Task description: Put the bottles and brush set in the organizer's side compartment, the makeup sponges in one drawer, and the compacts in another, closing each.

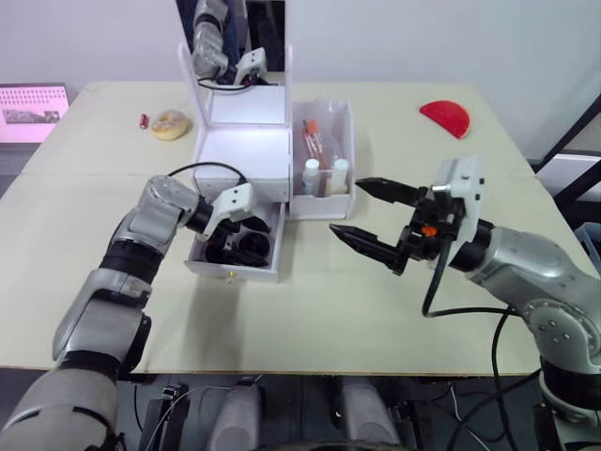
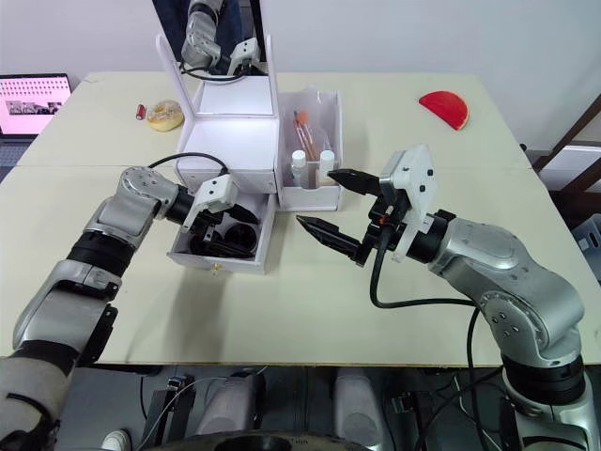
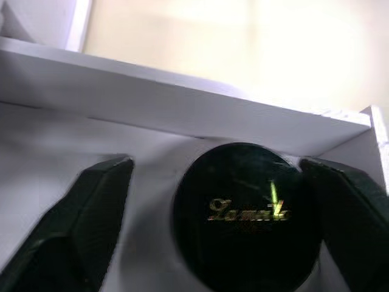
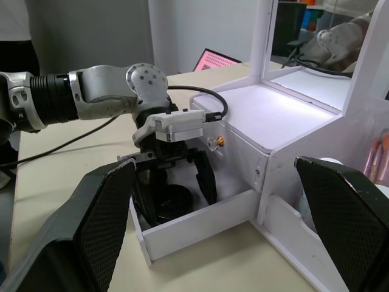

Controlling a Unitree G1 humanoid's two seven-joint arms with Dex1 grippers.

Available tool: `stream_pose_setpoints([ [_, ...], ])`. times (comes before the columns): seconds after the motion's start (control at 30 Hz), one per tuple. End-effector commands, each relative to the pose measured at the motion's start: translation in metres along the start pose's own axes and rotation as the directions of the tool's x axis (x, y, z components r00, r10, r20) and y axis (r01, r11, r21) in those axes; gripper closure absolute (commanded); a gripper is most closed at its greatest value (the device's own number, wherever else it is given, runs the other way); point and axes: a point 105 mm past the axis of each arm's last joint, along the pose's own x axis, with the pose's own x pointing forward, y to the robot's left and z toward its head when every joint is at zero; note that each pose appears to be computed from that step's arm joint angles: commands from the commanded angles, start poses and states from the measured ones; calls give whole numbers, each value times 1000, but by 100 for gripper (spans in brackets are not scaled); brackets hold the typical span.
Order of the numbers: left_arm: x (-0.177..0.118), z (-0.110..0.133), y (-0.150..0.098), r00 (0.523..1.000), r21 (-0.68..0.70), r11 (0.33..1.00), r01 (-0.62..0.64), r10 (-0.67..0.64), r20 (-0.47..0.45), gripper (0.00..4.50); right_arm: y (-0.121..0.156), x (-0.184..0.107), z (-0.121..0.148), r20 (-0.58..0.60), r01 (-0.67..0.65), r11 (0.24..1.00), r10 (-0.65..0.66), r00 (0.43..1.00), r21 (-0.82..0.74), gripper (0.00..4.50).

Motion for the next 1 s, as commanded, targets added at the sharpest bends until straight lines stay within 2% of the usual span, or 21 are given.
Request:
stream_pose_setpoints([
  [0.03,-7,18,3,999,40,999,-17,16,45,1,4,-1,8,26,-7,1000,8,1000,-28,0],
  [0.5,-40,34,0,996,39,999,-35,32,78,1,4,-1,7,25,-10,1000,11,1000,-15,0],
  [0.7,-62,25,-2,995,-12,997,-80,81,64,1,4,0,5,26,-17,1000,17,1000,-10,0],
  [0.8,-68,17,-2,993,-30,994,-103,105,50,83,5,0,5,27,-22,1000,22,999,-9,0],
  [1.0,-65,3,-4,994,-25,994,-110,110,5,393,5,0,6,26,-27,1000,28,999,-10,0],
])
